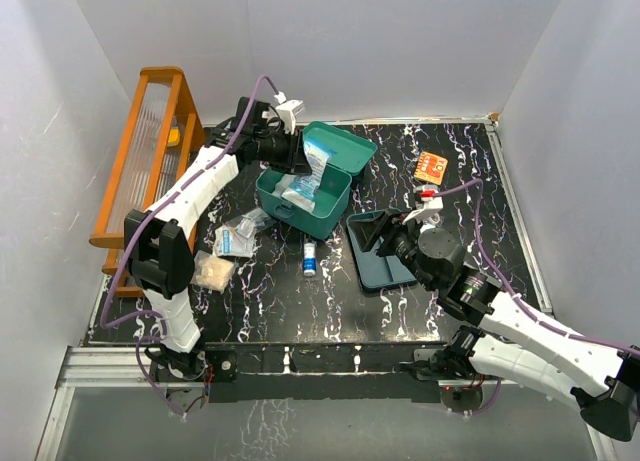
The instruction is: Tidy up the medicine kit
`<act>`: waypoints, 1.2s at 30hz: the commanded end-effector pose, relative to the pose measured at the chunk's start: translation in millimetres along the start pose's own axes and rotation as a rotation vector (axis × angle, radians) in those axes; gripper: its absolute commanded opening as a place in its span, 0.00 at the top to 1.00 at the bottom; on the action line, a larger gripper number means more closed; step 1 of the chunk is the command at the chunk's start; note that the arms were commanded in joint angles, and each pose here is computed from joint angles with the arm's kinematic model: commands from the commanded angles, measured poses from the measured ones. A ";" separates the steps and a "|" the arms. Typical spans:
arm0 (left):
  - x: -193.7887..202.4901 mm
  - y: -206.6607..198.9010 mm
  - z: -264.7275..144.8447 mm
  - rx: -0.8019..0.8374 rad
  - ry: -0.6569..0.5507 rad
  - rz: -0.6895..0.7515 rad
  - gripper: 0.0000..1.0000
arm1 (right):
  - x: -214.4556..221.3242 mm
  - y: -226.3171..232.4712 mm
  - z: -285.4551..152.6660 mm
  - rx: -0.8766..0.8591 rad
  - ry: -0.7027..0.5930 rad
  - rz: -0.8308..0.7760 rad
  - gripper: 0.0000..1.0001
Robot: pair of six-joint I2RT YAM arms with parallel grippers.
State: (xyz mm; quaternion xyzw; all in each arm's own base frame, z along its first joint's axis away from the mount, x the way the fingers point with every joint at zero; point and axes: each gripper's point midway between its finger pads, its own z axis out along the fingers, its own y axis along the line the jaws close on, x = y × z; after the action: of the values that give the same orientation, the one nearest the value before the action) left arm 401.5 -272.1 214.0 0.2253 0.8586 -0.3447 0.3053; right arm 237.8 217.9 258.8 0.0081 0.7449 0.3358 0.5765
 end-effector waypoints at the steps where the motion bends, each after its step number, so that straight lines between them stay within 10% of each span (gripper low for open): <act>1: -6.8 -0.1 1.7 0.016 -0.020 0.094 0.84 | -21.2 6.9 0.6 -0.006 -0.062 0.009 0.43; 36: 66.7 7.7 56.2 0.228 0.312 0.149 0.84 | -12.5 4.5 10.8 0.012 -0.048 0.020 0.43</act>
State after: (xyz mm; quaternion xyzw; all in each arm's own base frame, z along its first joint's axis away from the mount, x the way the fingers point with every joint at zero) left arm 398.4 -289.4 119.5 0.3024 0.8653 -0.3589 0.1759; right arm 246.3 222.4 241.4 0.0105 0.7616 0.3145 0.5666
